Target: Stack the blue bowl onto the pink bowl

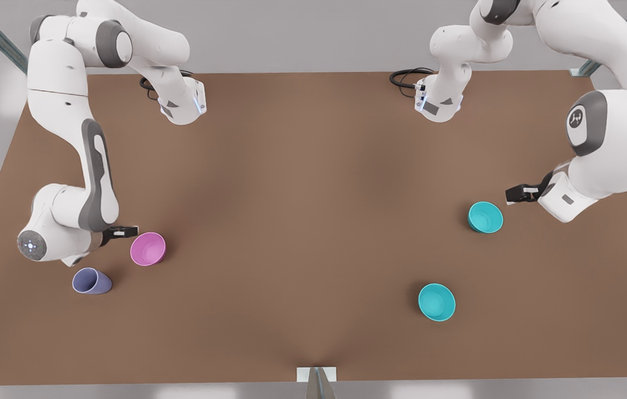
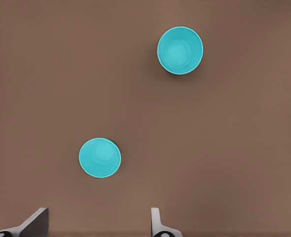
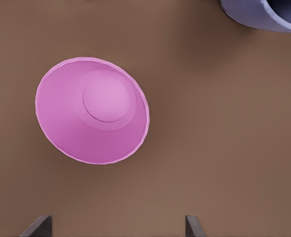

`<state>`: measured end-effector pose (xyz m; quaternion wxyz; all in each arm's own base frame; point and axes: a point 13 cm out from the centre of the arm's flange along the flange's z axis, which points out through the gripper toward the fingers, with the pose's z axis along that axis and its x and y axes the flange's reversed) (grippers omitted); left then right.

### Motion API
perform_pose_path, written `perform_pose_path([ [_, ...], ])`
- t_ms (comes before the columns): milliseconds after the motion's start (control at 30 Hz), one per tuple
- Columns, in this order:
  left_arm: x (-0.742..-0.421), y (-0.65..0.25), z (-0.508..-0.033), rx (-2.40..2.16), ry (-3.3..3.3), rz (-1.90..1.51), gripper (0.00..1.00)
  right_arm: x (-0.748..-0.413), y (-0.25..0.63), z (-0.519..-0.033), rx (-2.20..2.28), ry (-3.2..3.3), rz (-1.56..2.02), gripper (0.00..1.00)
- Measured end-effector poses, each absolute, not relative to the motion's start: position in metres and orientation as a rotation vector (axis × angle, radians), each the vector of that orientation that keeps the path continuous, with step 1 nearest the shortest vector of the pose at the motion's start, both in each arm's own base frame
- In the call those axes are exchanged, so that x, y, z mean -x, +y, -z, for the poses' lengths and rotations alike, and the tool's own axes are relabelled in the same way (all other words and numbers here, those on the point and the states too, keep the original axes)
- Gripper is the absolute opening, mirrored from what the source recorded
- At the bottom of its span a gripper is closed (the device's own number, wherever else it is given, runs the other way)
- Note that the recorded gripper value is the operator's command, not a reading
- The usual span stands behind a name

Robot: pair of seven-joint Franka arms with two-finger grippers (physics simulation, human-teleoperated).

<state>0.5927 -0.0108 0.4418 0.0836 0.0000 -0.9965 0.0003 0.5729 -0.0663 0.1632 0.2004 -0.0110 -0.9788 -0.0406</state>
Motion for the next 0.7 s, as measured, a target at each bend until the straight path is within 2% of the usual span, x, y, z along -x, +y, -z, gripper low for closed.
perform_pose_path([
  [233,-0.592,-0.010,-0.440,-0.005,-2.969,0.000,1.00,-0.598,-0.067,-0.130,0.097,-2.839,0.116,1.00],
  [567,-0.592,-0.009,-0.435,-0.011,-2.957,0.000,1.00,-0.560,-0.074,-0.098,0.196,-2.841,0.112,1.00],
  [700,-0.591,-0.009,-0.435,-0.010,-2.954,0.000,1.00,-0.559,-0.075,-0.082,0.254,-2.840,0.129,1.00],
])
